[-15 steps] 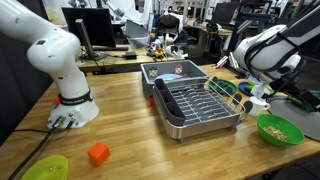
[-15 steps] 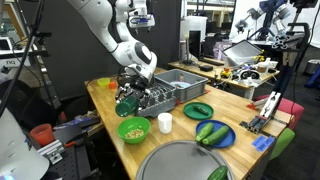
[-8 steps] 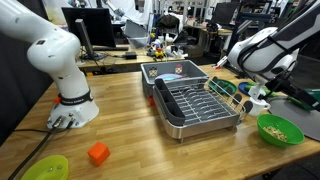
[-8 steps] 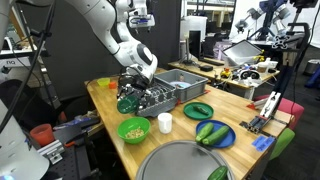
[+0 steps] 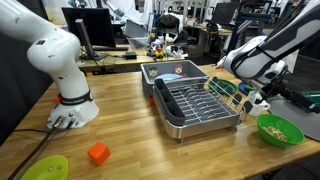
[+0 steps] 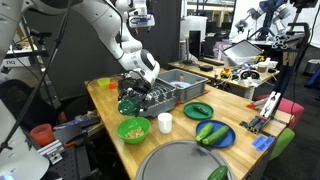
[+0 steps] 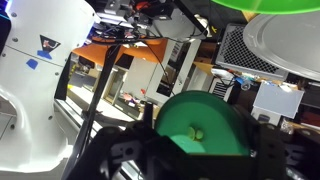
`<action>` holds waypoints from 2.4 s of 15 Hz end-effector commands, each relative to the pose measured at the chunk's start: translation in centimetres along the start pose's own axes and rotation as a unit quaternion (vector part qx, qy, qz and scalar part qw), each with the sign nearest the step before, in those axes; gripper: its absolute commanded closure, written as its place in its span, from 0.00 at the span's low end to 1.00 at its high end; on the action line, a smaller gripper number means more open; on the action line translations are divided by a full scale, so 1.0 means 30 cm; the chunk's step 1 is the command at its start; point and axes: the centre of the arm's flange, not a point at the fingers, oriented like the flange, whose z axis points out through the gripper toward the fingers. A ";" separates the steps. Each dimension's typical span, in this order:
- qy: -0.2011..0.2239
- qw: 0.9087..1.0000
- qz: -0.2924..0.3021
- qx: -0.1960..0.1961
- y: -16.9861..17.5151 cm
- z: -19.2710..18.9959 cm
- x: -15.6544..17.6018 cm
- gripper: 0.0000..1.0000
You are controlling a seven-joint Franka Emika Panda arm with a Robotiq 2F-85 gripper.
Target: Pour the contents of the green cup into the bowl
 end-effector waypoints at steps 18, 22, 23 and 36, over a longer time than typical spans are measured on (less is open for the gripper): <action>-0.170 0.984 -0.031 0.035 -0.085 0.086 0.150 0.48; -0.248 0.966 -0.056 0.054 -0.089 0.140 0.222 0.48; -0.267 0.960 -0.062 0.059 -0.084 0.153 0.242 0.48; -0.488 0.839 -0.159 0.180 -0.154 0.322 0.477 0.48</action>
